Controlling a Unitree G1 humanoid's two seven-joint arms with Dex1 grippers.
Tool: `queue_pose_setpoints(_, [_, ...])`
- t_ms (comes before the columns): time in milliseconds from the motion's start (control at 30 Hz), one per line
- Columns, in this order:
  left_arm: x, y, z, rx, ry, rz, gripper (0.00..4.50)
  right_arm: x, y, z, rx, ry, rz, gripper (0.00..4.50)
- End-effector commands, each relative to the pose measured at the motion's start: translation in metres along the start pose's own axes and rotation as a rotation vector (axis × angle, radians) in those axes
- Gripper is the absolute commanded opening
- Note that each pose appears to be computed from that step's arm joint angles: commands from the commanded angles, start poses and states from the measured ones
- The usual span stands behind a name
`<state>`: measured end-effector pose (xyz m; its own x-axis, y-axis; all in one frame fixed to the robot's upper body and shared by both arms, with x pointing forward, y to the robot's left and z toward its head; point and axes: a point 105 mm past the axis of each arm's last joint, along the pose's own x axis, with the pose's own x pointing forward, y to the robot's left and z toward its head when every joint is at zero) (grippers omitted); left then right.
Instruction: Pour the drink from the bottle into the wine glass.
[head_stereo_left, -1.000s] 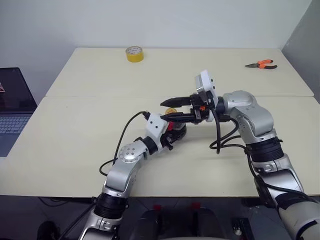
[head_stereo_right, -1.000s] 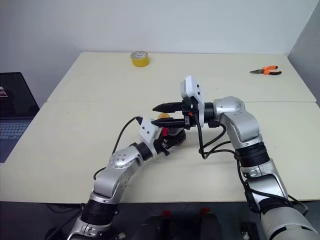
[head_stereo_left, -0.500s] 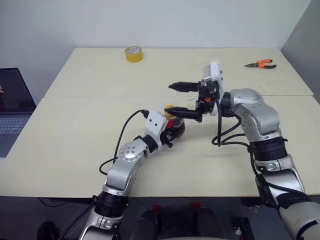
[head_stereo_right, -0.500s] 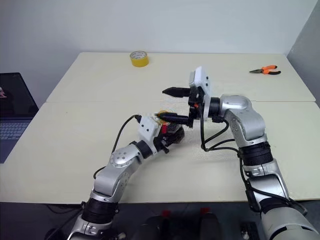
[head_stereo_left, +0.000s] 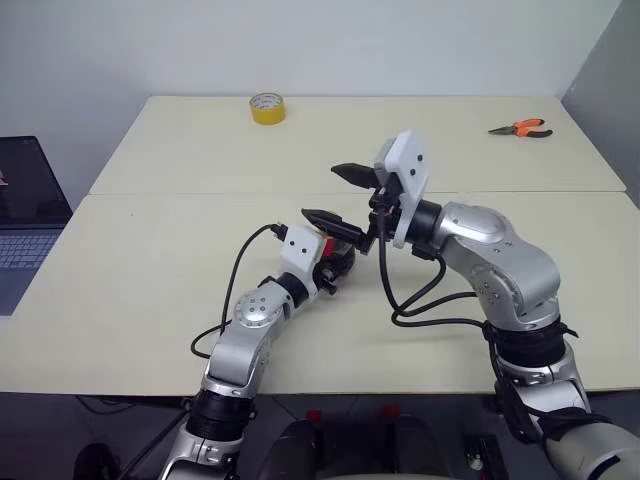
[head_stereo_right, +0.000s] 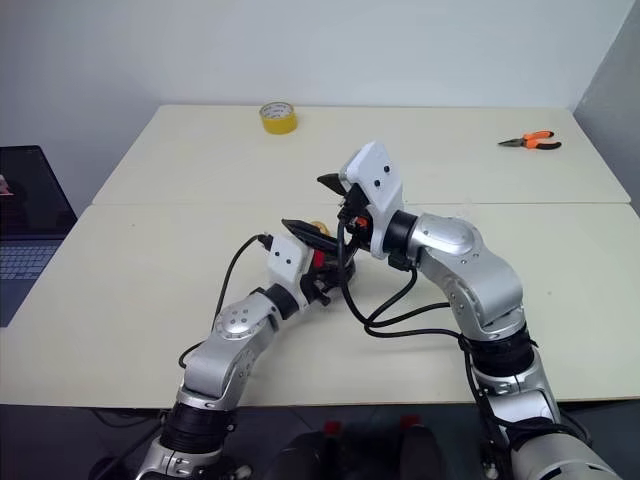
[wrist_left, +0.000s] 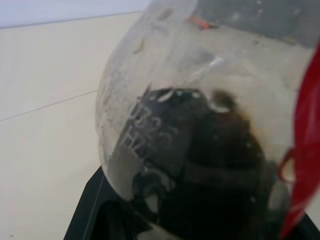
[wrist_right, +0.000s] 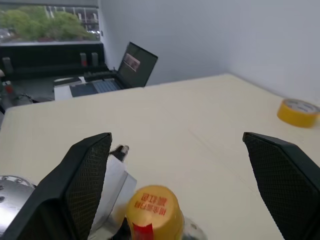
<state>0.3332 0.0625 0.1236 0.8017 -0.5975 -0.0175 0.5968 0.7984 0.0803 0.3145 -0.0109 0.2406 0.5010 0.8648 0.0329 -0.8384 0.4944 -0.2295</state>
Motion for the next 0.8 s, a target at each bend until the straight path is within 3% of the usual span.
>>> queue_pose_setpoints(33, [0.000,-0.003,0.018,0.033,-0.062,-0.003,2.18,0.003,0.002,0.005,-0.030,0.000,-0.052,4.49])
queue_pose_setpoints(433, [0.000,-0.002,0.018,0.035,-0.059,0.005,2.18,0.017,0.002,-0.003,-0.014,0.050,-0.120,4.49])
queue_pose_setpoints(800, [0.000,-0.001,0.018,0.032,-0.058,0.010,2.18,0.007,-0.018,-0.009,-0.001,0.069,-0.200,4.49])
